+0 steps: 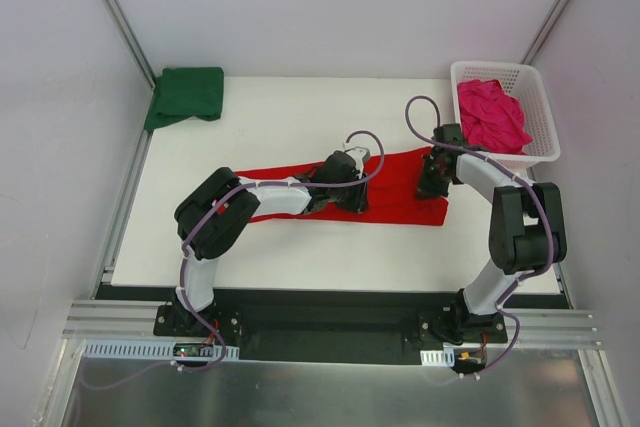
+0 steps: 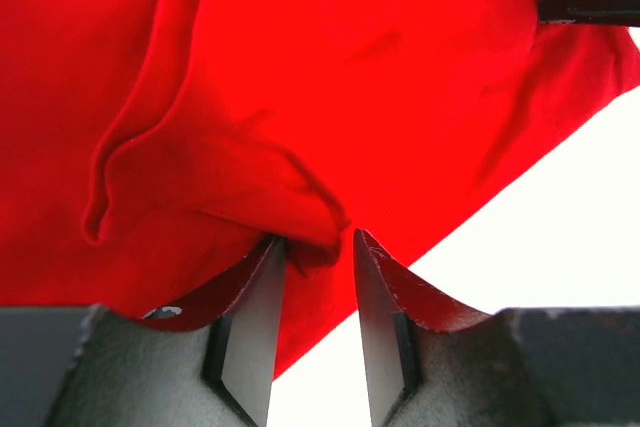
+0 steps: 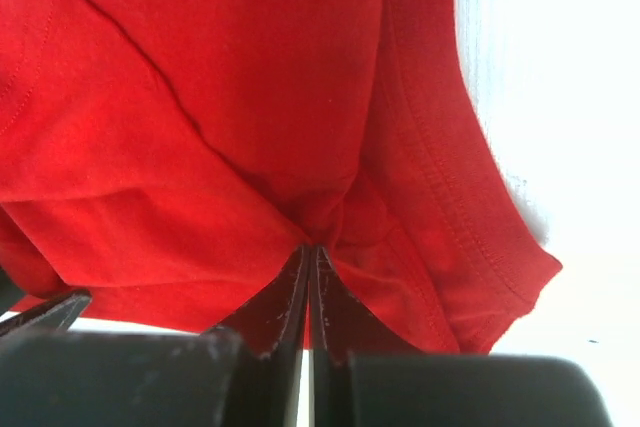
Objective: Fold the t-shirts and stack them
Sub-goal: Fold the other side of the tshirt into a rectangle
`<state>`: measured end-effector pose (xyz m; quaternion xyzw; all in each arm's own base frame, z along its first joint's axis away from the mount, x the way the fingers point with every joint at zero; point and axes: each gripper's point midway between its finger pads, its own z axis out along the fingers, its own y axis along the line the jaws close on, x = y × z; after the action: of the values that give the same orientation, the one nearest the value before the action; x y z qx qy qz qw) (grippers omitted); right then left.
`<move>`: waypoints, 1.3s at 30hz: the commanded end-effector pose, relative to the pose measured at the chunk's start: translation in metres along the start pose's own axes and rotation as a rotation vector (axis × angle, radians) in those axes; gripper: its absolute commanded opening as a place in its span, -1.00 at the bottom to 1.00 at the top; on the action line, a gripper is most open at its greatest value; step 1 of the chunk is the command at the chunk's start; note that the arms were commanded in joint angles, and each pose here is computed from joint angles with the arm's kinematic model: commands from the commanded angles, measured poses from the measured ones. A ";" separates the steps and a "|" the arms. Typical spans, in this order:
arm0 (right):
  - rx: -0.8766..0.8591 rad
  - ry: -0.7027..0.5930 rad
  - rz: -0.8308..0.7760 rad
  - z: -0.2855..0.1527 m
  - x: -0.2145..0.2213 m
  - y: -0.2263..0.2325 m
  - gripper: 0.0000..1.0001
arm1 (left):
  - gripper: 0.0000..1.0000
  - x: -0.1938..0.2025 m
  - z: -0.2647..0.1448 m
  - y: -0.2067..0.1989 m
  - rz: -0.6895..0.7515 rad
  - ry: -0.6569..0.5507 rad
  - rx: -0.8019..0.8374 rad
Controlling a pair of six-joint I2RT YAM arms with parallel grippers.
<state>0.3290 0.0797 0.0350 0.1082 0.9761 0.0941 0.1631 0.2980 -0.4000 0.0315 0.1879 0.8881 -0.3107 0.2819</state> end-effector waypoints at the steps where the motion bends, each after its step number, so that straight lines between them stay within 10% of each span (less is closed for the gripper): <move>1: -0.009 0.012 -0.003 -0.003 0.000 0.001 -0.97 | -0.55 -0.010 0.002 0.001 0.013 -0.025 -0.012; 4: -0.004 0.010 -0.003 -0.004 0.000 0.000 -0.97 | -1.00 -0.007 0.002 0.006 0.014 -0.021 -0.028; 39: 0.151 -0.011 0.007 -0.013 -0.012 -0.023 -0.97 | -1.00 0.020 -0.036 0.029 -0.002 0.018 -0.077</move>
<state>0.3245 0.0720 0.0376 0.1147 0.9804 0.0675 0.1453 0.2895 -0.3670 0.0248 0.1760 0.8962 -0.2882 0.2876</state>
